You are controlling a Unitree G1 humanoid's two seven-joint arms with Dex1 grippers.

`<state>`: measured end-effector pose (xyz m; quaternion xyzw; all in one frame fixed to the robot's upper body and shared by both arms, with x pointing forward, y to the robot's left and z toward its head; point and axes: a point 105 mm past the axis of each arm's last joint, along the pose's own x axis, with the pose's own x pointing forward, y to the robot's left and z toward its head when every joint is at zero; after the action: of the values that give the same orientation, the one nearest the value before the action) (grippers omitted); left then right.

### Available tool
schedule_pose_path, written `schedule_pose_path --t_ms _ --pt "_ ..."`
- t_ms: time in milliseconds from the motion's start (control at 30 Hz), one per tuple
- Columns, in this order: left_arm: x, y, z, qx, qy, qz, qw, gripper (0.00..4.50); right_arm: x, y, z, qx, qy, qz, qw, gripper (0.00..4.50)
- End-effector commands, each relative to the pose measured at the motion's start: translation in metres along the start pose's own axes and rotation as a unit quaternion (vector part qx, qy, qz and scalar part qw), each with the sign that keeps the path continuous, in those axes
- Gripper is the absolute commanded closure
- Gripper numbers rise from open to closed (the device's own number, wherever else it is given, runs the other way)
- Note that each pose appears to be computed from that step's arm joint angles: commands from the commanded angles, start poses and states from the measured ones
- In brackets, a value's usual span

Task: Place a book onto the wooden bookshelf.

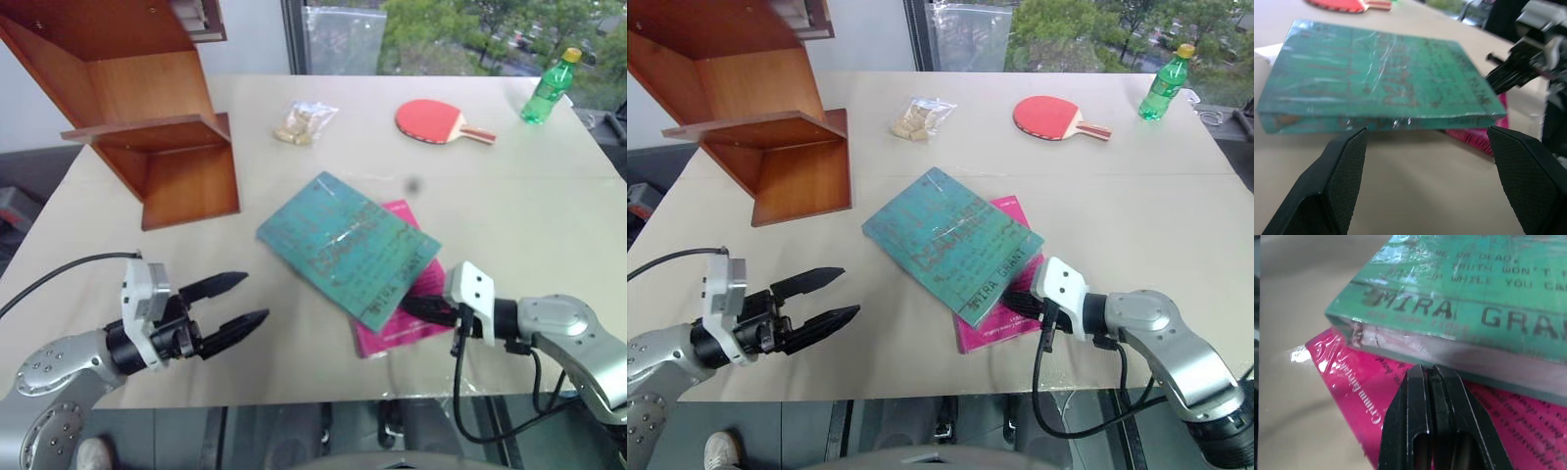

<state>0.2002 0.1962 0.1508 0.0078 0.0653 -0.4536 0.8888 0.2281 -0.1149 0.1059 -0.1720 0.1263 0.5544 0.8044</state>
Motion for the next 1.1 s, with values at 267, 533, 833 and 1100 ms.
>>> schedule_pose_path --t_ms 267,533,833,1100 --pt "0.016 0.001 -0.025 -0.254 0.016 0.035 0.966 0.43 -0.063 0.013 0.04 -0.055 -0.053 -0.032 0.997 0.44" --pt "0.069 -0.006 -0.037 -0.469 -0.003 0.022 0.883 0.43 -0.057 0.017 0.071 -0.137 -0.069 -0.054 0.987 0.03" --pt "0.143 0.007 -0.026 -0.557 -0.068 0.04 0.827 0.43 -0.056 0.016 0.076 -0.138 -0.065 -0.076 0.985 0.03" --pt "0.143 0.012 -0.025 -0.592 -0.101 0.047 0.798 3.23 -0.058 0.013 0.076 -0.136 -0.058 -0.092 0.985 0.0"
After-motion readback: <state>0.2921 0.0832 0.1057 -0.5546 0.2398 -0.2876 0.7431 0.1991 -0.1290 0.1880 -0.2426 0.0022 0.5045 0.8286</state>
